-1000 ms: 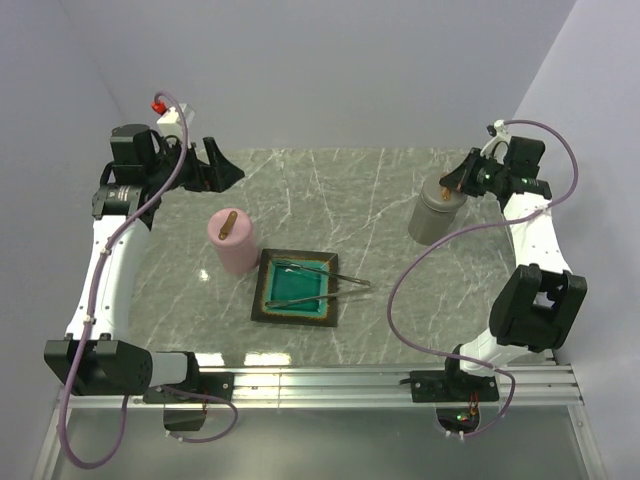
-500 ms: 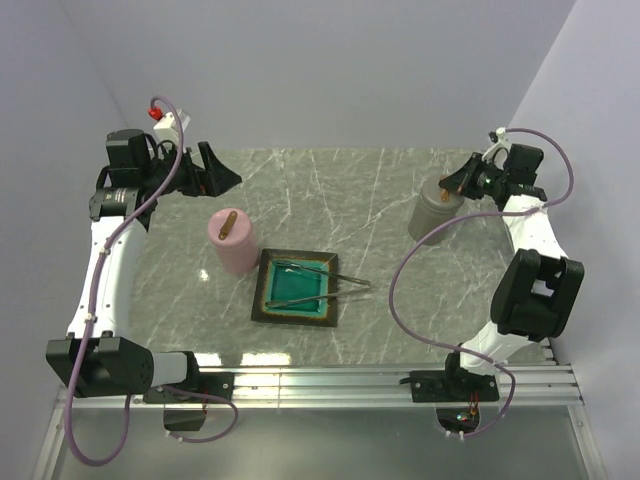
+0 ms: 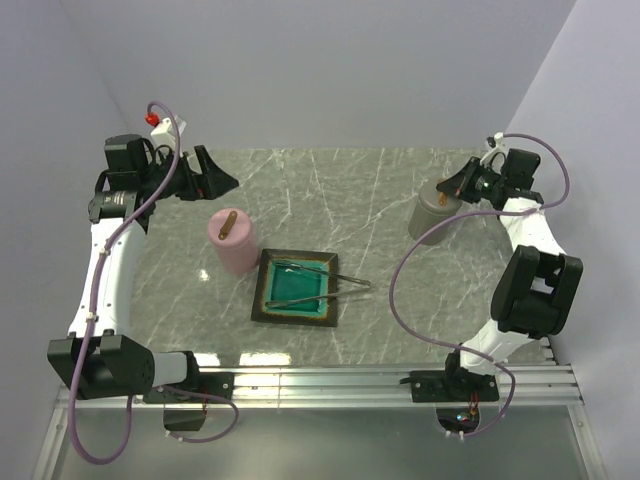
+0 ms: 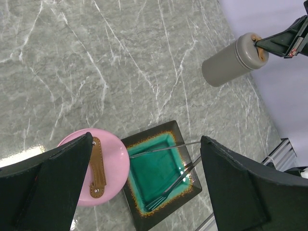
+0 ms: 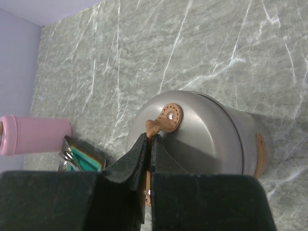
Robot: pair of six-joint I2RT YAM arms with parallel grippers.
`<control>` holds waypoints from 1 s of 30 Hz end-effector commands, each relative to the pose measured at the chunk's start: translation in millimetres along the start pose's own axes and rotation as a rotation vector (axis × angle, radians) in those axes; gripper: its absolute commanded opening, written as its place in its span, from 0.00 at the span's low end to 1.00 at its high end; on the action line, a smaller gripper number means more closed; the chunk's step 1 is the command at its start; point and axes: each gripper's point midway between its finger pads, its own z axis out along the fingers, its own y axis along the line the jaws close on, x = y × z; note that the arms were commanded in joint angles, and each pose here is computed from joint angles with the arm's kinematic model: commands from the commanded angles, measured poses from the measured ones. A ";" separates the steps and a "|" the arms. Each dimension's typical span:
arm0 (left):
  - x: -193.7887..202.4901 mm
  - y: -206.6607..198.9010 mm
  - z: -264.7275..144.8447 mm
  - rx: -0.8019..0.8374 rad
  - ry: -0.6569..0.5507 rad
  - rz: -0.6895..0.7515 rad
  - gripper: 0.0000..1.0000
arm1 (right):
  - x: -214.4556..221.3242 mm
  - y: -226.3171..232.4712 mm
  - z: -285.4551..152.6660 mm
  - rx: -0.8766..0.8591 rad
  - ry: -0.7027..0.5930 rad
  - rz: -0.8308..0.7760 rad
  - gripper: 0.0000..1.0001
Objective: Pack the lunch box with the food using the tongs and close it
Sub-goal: Put the lid back on the lunch box
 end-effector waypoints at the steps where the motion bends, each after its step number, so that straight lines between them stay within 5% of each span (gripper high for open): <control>1: -7.3 -9.0 -7.7 0.026 -0.029 0.016 0.99 | 1.3 -9.6 3.3 -0.001 -0.009 0.006 0.00; 16: -1.7 6.2 -15.0 0.021 -0.023 -0.039 0.99 | 18.3 -28.9 5.9 -0.031 0.023 0.100 0.00; 30: 17.7 60.0 -45.9 -0.084 0.026 -0.211 0.95 | -14.0 -4.8 -18.9 -0.012 0.008 -0.035 0.50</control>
